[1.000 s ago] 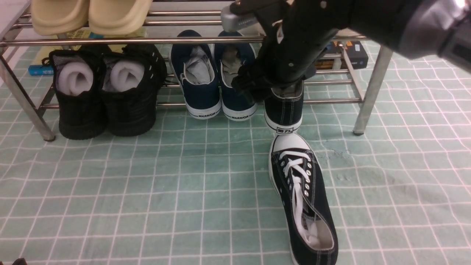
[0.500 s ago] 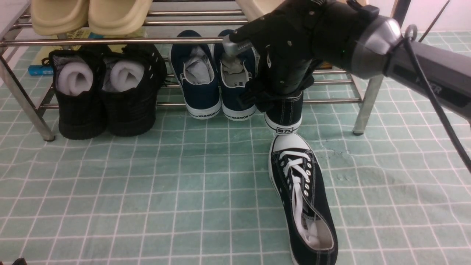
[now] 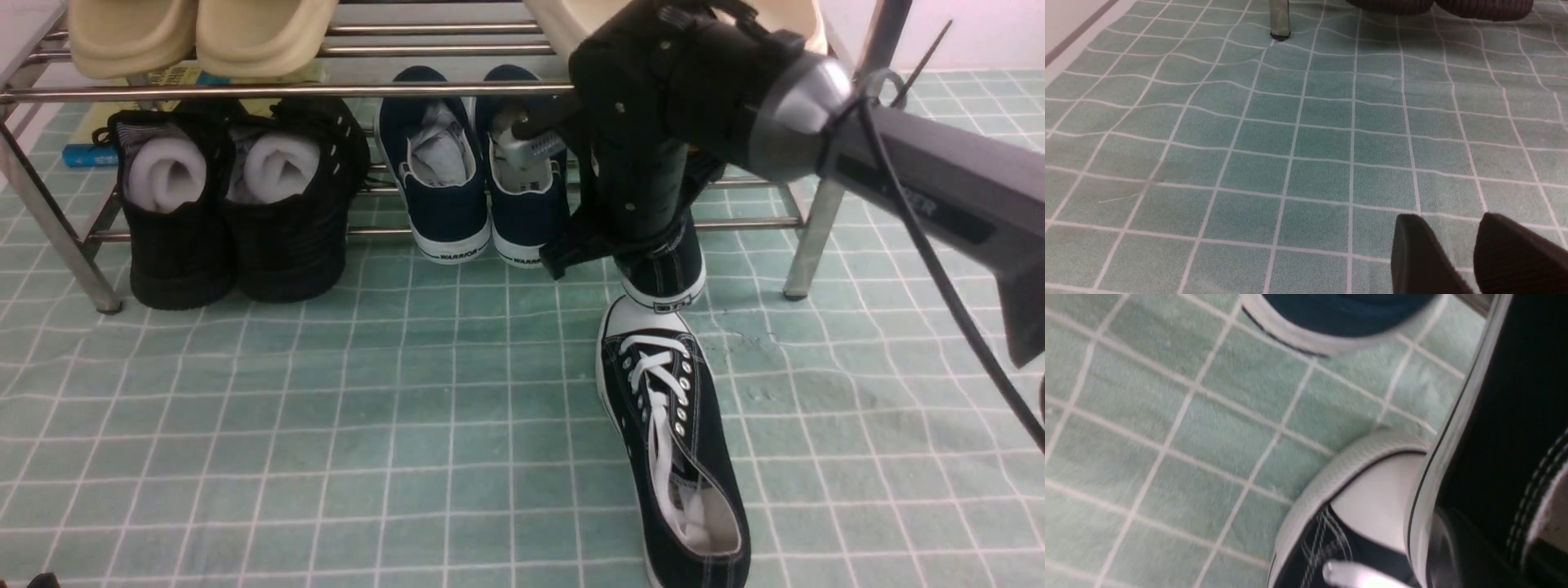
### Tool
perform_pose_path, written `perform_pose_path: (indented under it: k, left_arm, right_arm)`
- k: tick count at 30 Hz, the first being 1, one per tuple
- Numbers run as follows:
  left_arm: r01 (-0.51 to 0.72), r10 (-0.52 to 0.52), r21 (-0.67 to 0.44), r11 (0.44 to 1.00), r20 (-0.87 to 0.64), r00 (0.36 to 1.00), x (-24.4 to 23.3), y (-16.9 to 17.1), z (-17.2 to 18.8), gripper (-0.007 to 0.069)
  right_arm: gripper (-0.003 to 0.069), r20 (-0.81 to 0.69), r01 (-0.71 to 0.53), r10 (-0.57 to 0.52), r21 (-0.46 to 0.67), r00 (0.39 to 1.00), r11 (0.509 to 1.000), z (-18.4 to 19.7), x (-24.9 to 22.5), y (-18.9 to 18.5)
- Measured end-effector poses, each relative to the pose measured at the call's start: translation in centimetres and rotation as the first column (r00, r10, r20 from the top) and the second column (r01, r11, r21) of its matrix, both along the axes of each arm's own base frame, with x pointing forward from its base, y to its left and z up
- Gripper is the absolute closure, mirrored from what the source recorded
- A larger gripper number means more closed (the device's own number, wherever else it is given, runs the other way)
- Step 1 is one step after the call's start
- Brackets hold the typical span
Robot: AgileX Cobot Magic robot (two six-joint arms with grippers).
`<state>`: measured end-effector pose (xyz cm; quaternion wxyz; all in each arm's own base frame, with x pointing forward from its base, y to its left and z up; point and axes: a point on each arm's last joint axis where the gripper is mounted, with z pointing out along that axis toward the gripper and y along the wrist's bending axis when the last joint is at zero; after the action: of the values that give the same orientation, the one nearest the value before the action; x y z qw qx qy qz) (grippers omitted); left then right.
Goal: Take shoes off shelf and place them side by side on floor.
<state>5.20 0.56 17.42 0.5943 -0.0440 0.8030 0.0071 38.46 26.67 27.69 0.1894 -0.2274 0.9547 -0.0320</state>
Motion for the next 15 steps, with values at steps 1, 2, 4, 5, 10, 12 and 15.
perform_pose_path:
  k: [1, 2, 4, 5, 10, 12, 15]
  left_arm:
    - [0.0, 0.0, 0.0, 1.0, 0.0, 1.0, 0.0, 0.0, 0.0, 0.0383]
    - [0.0, 0.0, 0.0, 1.0, 0.0, 1.0, 0.0, 0.0, 0.0, 0.0383]
    - [0.0, 0.0, 0.0, 1.0, 0.0, 1.0, 0.0, 0.0, 0.0, 0.0383]
    - [0.0, 0.0, 0.0, 1.0, 0.0, 1.0, 0.0, 0.0, 0.0, 0.0383]
    - [0.0, 0.0, 0.0, 1.0, 0.0, 1.0, 0.0, 0.0, 0.0, 0.0383]
    - [0.0, 0.0, 0.0, 1.0, 0.0, 1.0, 0.0, 0.0, 0.0, 0.0383]
    - [0.0, 0.0, 0.0, 1.0, 0.0, 1.0, 0.0, 0.0, 0.0, 0.0383]
  right_arm:
    - [0.0648, 0.008, 0.002, -0.002, 0.007, 1.0, 1.0, 0.3, 0.0, 0.0]
    - [0.0648, 0.034, 0.003, -0.004, 0.038, 0.999, 0.999, 1.9, -0.2, 0.0]
    - [0.0648, 0.06, -0.004, -0.002, 0.083, 0.998, 0.997, 3.7, -0.6, -0.1]
    - [0.0648, 0.067, -0.014, 0.005, 0.147, 0.998, 0.989, 5.5, -1.4, -0.2]
    - [0.0645, 0.014, -0.035, 0.032, 0.354, 0.999, 0.934, 9.3, -4.0, 0.1]
    - [0.0645, -0.006, -0.033, 0.04, 0.409, 0.999, 0.912, 10.1, -4.8, 0.1]
    - [0.0643, -0.053, -0.035, 0.068, 0.472, 0.996, 0.881, 11.2, -6.6, -0.1]
